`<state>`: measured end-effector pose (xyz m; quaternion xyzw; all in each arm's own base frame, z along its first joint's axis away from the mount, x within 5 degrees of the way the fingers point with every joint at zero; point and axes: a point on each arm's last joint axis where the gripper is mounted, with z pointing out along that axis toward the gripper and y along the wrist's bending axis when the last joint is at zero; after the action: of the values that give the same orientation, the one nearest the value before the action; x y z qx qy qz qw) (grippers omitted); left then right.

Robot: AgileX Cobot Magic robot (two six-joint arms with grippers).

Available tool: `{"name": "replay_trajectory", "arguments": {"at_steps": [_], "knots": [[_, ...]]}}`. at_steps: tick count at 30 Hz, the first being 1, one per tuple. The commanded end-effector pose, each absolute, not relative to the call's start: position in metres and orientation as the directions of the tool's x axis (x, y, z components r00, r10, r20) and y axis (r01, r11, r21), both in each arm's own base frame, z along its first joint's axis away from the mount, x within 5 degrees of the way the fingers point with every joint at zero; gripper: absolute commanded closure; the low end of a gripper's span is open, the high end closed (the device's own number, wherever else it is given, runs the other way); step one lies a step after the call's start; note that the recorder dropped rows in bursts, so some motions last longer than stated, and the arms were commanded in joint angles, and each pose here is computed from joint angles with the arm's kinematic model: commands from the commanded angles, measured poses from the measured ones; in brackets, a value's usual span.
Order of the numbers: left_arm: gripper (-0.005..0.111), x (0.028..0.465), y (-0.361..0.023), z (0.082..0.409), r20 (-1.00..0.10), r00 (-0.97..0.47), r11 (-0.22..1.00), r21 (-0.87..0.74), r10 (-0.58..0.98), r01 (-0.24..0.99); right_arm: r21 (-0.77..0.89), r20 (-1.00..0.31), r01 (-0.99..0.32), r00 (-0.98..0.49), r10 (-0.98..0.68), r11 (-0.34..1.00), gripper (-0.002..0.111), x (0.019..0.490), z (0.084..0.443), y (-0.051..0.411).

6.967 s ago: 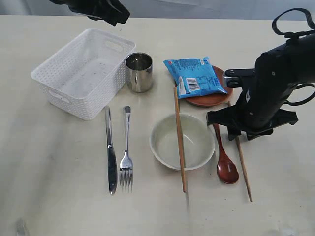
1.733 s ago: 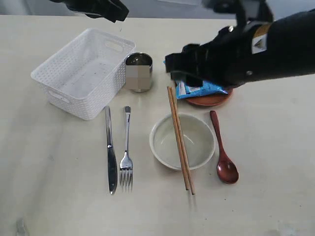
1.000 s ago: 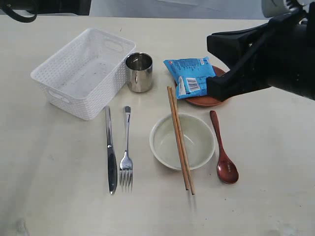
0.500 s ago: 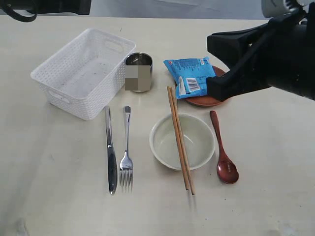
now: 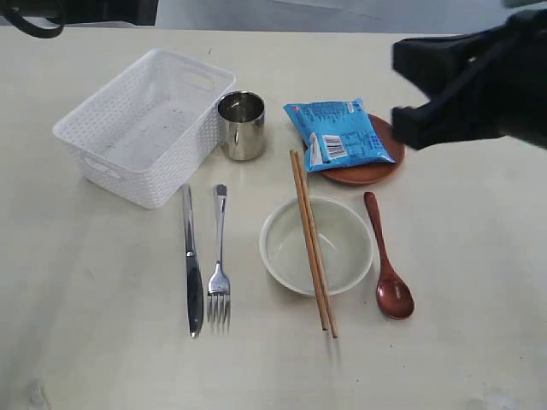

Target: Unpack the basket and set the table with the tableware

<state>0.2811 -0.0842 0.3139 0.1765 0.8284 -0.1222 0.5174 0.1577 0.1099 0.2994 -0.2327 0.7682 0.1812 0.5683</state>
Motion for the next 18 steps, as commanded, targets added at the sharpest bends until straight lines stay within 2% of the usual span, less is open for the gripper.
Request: {"name": "replay_trajectory", "arguments": {"at_steps": [1, 8, 18], "knots": [[0.107, 0.279, -0.083, 0.315, -0.904, -0.4, 0.912, -0.028, 0.152, 0.409, 0.12, -0.969, -0.324, -0.245, 0.039, 0.939, 0.108, 0.152, 0.3, 0.058], [0.107, 0.279, -0.083, 0.315, -0.904, -0.4, 0.912, -0.028, 0.152, 0.409, 0.143, -0.982, -0.079, -0.137, 0.132, 0.987, 0.108, 0.125, 0.293, 0.012], [0.107, 0.279, -0.083, 0.315, -0.904, -0.4, 0.912, -0.028, 0.152, 0.409, 0.116, -0.99, -0.018, -0.082, 0.114, 0.993, 0.108, 0.112, 0.295, 0.003]]}}
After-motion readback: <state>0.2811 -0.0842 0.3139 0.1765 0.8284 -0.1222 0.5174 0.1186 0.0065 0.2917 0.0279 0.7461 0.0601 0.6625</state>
